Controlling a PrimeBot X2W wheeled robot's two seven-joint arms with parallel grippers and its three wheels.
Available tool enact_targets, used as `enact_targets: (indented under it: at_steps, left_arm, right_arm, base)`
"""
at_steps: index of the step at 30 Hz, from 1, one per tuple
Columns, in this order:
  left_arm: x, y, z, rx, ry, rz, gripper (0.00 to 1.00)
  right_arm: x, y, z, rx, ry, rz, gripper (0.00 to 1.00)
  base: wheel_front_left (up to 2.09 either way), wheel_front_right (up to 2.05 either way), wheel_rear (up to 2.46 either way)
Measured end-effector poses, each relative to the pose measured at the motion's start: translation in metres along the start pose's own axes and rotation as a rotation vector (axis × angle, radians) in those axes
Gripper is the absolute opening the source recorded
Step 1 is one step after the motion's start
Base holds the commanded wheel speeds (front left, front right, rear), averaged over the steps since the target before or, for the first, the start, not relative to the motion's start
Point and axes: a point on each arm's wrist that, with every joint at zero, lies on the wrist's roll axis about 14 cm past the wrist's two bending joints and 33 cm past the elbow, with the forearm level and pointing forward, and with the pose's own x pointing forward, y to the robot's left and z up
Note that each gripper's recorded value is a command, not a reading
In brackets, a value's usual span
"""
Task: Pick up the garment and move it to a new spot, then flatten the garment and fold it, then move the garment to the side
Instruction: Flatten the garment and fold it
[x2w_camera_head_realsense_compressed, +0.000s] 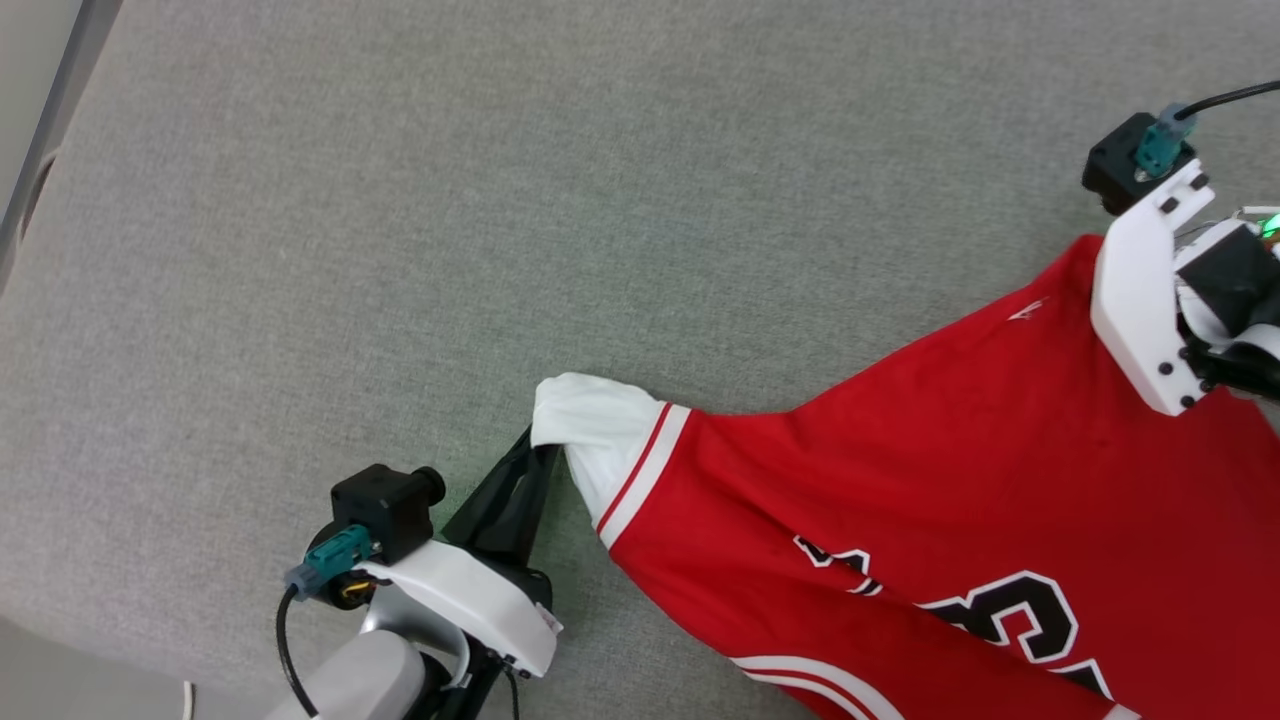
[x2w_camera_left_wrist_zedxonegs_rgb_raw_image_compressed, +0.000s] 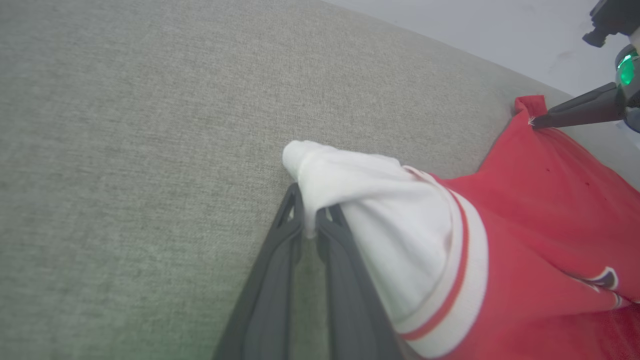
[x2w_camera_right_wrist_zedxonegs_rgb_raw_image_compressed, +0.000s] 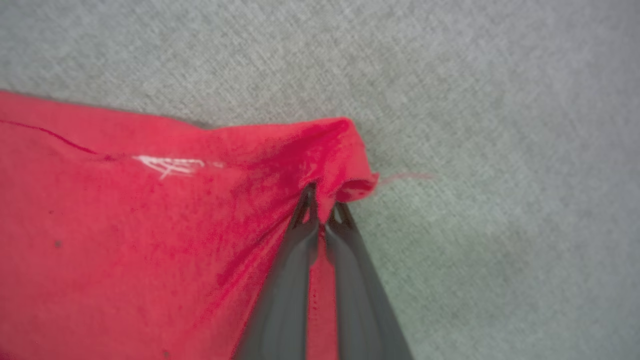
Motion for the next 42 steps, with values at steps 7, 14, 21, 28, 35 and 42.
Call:
enact_targets:
  at_steps: [7, 14, 21, 28, 35, 42]
  left_arm:
    - [-0.006, -0.005, 0.023, 0.045, -0.058, -0.032, 0.00]
    - [-0.002, -0.020, 0.080, 0.132, -0.189, -0.099, 0.00]
    - [0.000, -0.055, 0.176, 0.248, -0.403, -0.202, 0.00]
    - [0.001, -0.093, 0.268, 0.366, -0.594, -0.287, 0.00]
    - [0.016, -0.128, 0.336, 0.450, -0.706, -0.361, 0.00]
    - [0.059, -0.143, 0.382, 0.543, -0.734, -0.372, 0.00]
  right_arm:
    - [-0.047, -0.006, 0.044, 0.024, -0.277, -0.054, 0.00]
    - [-0.111, -0.027, 0.069, 0.082, -0.529, -0.150, 0.00]
    - [-0.187, -0.057, 0.088, 0.136, -0.757, -0.272, 0.00]
    - [-0.255, -0.081, 0.113, 0.143, -0.968, -0.377, 0.00]
    - [-0.301, -0.102, 0.148, 0.119, -1.119, -0.456, 0.00]
    - [-0.323, -0.140, 0.182, 0.113, -1.179, -0.555, 0.00]
  base:
    - [0.00, 0.00, 0.00]
    - [0.00, 0.00, 0.00]
    - [0.00, 0.00, 0.00]
    - [0.00, 0.00, 0.00]
    - [0.00, 0.00, 0.00]
    - [0.00, 0.00, 0.00]
